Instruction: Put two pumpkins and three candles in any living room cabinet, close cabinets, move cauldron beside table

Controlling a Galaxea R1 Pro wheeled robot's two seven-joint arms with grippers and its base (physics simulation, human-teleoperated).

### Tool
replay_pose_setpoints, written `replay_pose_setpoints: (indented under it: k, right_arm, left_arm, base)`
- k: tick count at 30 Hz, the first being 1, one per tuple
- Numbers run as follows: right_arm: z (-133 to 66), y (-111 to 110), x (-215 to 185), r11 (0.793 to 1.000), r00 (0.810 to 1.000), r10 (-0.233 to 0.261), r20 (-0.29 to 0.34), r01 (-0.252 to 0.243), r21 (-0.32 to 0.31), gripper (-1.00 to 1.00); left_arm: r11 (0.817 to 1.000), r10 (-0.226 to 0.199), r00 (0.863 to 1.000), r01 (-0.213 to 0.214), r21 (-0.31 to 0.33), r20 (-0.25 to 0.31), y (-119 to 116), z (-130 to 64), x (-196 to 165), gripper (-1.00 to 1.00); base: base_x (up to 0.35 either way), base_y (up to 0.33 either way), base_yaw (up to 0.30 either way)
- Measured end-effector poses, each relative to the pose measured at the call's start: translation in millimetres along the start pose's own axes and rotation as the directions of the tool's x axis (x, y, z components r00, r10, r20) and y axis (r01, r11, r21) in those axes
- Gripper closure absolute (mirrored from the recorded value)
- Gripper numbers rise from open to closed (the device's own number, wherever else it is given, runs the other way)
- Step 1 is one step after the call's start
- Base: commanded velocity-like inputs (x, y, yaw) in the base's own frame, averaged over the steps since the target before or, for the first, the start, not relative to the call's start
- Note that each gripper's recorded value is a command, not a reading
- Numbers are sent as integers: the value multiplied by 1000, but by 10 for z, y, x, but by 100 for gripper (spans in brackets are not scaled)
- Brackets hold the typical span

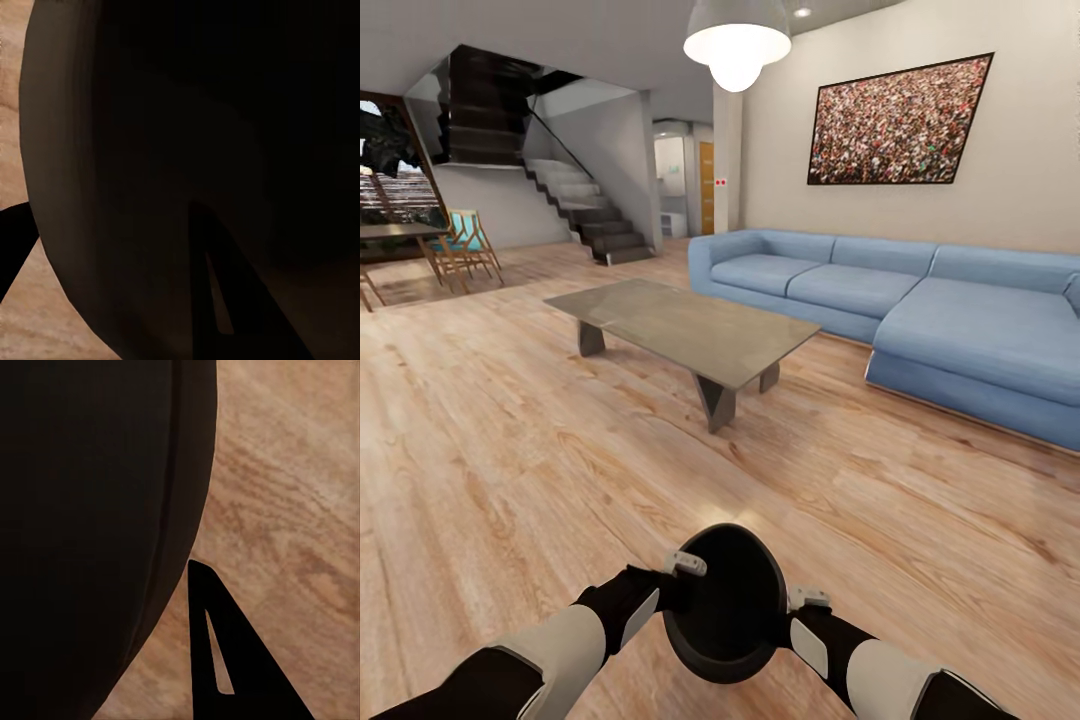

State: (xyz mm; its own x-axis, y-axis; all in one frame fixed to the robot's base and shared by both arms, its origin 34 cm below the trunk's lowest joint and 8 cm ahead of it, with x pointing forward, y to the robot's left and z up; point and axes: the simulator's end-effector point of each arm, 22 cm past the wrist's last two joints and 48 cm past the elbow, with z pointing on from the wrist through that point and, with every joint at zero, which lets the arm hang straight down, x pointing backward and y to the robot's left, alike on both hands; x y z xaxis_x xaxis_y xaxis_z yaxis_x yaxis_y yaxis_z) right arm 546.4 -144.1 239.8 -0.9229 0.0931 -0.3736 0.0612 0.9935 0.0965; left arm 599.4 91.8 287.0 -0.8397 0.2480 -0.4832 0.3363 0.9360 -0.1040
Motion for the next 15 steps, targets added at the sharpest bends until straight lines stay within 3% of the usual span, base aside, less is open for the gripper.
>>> replay_pose_setpoints:
  k: [15]
  right_arm:
    - [-78,18,-95,1000,1000,-1,23,1,-2,100]
  left_arm:
    - [1000,6,1000,-6,-6,22,5,-85,-103,100]
  base:
    - [0,0,0]
